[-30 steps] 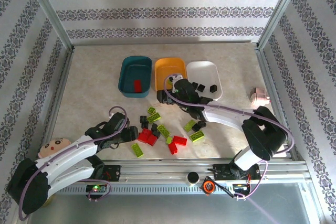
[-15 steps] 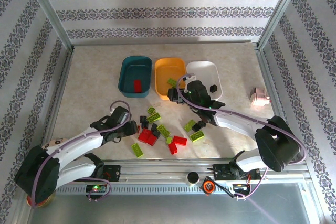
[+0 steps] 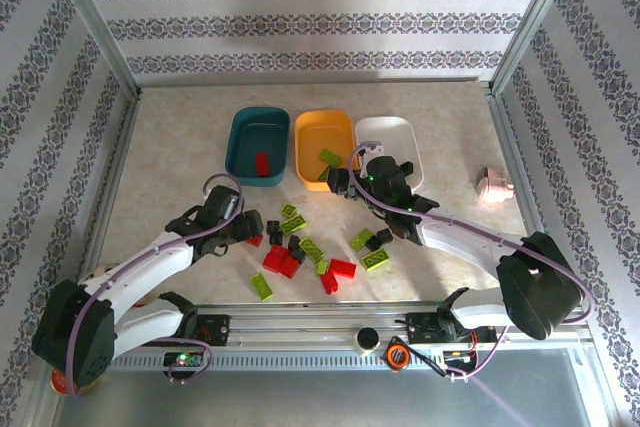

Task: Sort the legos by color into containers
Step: Move the lego to the bottom-center of the table, then pick up the lego from the middle-left of the table.

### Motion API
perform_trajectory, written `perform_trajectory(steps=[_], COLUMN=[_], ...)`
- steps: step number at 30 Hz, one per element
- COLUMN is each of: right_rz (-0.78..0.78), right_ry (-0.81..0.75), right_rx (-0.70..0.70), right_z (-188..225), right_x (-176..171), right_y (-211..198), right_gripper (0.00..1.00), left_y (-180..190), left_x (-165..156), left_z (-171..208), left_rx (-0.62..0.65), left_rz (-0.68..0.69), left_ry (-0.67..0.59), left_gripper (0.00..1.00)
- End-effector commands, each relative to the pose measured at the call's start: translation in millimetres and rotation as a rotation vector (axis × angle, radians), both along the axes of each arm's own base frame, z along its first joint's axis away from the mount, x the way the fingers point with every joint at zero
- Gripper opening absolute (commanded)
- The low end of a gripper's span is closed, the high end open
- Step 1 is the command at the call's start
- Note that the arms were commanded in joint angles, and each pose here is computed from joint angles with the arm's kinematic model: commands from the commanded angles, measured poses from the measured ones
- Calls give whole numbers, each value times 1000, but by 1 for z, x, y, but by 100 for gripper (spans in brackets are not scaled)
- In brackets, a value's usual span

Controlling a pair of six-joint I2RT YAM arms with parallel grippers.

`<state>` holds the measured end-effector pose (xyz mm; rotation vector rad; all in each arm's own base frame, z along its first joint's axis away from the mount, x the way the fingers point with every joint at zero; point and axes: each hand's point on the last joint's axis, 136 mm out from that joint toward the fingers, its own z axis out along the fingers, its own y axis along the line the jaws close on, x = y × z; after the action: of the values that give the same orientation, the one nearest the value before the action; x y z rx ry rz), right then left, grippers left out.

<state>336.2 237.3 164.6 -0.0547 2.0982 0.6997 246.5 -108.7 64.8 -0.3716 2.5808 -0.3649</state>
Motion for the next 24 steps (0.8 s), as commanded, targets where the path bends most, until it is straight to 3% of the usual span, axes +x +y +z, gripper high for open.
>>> perform_trajectory(steps=[1,5,10,17,24], right_rz=[-30,-37,-57,-85,-106], right_ry=[-12,-17,-26,-35,-48], right_rx=[32,35,41,55,75], right_z=[5,6,9,12,17], right_x=[2,2,2,4,3], right_y=[-7,-11,-19,-30,-39], right_gripper=[69,69,69,69,69], left_y=[-2,-12,-18,1,-12], left_x=[-22,-22,-7,-14,7], left_z=[-17,-18,6,-7,-11], left_rx=[-38,-149,-209,-168,-182], left_rz=[34,139,279,490,519], left_ry=[92,111,18,101,107], left_gripper=[78,79,80,79,80])
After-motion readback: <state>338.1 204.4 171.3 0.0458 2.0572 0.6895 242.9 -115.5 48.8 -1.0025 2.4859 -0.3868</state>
